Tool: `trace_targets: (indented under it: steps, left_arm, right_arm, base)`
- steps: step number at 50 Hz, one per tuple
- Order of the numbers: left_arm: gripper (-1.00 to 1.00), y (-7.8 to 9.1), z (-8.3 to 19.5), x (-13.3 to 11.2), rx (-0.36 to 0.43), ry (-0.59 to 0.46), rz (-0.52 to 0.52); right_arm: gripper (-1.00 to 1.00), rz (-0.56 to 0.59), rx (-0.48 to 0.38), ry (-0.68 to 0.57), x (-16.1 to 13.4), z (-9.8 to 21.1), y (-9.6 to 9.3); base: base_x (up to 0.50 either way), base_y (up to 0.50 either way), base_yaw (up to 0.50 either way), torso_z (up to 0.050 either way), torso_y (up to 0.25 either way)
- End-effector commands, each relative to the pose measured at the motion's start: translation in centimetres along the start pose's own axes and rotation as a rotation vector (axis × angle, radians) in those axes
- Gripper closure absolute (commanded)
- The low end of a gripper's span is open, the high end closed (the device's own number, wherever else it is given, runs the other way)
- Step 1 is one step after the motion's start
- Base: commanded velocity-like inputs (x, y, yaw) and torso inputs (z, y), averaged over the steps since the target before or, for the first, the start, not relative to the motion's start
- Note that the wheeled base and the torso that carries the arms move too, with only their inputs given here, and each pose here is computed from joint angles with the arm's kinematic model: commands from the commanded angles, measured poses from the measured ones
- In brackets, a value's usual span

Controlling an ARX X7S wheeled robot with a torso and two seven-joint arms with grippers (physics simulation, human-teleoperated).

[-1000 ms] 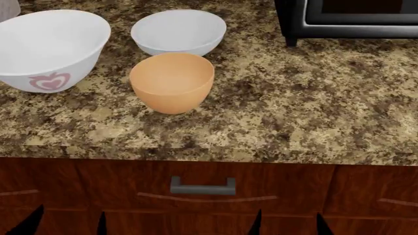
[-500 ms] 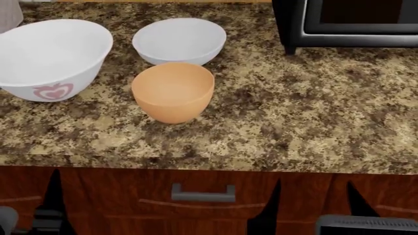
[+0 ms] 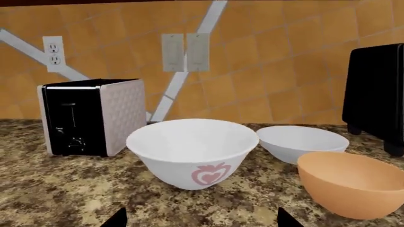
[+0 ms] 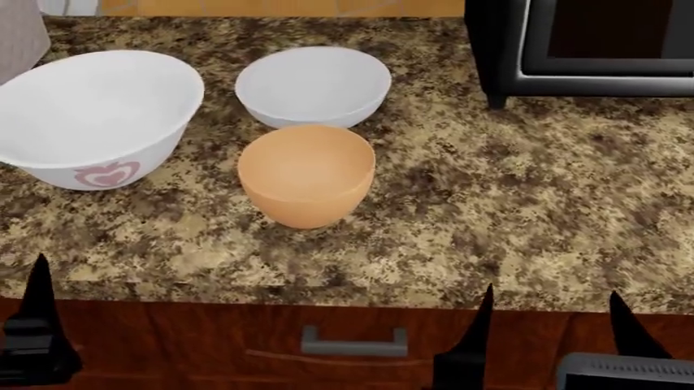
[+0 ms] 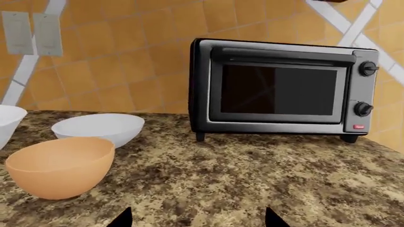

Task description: Stack the bowls from largest to smallest.

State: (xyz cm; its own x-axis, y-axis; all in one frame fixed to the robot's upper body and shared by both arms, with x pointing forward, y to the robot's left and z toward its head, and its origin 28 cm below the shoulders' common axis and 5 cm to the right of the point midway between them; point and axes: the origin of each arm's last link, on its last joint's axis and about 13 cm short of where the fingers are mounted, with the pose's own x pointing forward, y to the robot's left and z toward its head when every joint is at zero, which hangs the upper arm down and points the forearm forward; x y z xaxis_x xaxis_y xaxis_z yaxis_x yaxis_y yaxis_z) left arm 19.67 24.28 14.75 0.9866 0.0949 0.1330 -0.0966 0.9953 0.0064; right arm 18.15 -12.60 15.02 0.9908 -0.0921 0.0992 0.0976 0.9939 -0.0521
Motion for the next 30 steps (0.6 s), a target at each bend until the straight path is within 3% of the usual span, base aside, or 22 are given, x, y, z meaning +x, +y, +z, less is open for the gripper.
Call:
trace_targets:
  steps: [1, 12, 24, 30]
  left_arm:
    - [-1.00, 1.04, 1.08, -0.01, -0.021, 0.017, 0.053]
    - [-1.00, 1.27, 1.61, -0.36, -0.051, -0.050, 0.024]
    - [-1.00, 1.22, 1.37, -0.29, -0.042, -0.067, 0.003]
    - [-1.00, 1.25, 1.16, -0.21, -0.043, -0.024, 0.021]
  right_arm:
    - [-1.00, -0.023, 0.000, -0.052, -0.04, 0.79, -0.80]
    - [-1.00, -0.006, -0.006, -0.054, -0.25, 1.11, -0.80]
    - [-1.00, -0.018, 0.003, -0.055, -0.16, 1.15, -1.19]
    - [-1.00, -0.030, 0.017, -0.055, 0.09, 1.19, -1.56]
  base:
    - [0.35, 0.46, 0.00, 0.000, 0.000]
    - [0.37, 0.45, 0.00, 0.004, 0.000]
    - [0.37, 0.44, 0.00, 0.047, 0.000]
    - [0.37, 0.22, 0.00, 0.047, 0.000]
